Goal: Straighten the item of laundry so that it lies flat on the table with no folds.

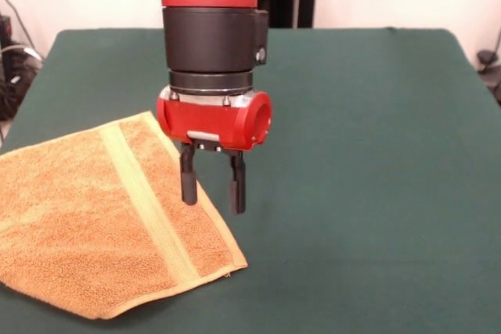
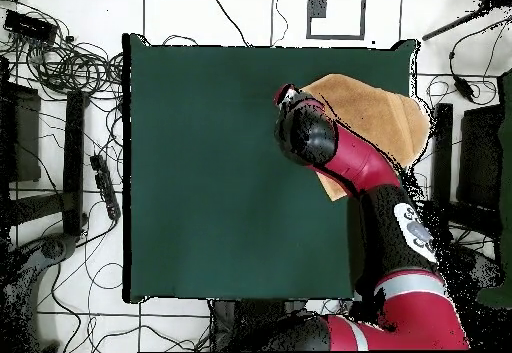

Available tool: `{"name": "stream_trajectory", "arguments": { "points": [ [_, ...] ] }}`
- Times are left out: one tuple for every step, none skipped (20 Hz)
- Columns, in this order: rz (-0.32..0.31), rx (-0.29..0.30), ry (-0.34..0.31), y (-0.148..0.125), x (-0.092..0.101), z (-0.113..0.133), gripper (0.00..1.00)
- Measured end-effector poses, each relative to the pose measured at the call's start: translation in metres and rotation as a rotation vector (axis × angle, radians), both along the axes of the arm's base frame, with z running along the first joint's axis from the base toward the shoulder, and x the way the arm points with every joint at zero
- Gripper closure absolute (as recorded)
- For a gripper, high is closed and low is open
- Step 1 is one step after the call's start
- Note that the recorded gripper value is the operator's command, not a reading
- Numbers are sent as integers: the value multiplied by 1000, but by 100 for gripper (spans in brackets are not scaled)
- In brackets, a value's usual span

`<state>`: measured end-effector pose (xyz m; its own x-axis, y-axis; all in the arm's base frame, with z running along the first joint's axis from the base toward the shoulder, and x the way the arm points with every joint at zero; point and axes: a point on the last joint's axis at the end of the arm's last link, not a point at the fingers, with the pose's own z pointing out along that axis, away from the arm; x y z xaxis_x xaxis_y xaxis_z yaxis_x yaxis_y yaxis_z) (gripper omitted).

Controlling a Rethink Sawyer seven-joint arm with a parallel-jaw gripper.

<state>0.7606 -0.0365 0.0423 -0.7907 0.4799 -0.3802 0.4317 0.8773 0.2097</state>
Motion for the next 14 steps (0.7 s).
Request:
{"name": "stream_trajectory", "arguments": {
  "points": [
    [1, 0, 1, 1, 0, -1, 0],
    [3, 0, 5, 3, -1, -4, 0],
    [7, 1, 12, 8, -3, -10, 0],
    [8, 1, 15, 10, -4, -12, 0],
    [11, 2, 18, 12, -5, -16, 0],
    [13, 2, 21, 15, -6, -19, 0],
    [19, 3, 26, 22, -9, -26, 0],
    [21, 4, 28, 25, -10, -31, 0],
    [22, 5, 30, 27, -11, -34, 0],
    [26, 7, 37, 33, -14, -44, 0],
    [28, 7, 38, 36, -14, -48, 0],
    [31, 8, 41, 40, -16, -52, 0],
    [32, 7, 41, 41, -16, -54, 0],
    [34, 7, 42, 43, -17, -56, 0]
  ]
}}
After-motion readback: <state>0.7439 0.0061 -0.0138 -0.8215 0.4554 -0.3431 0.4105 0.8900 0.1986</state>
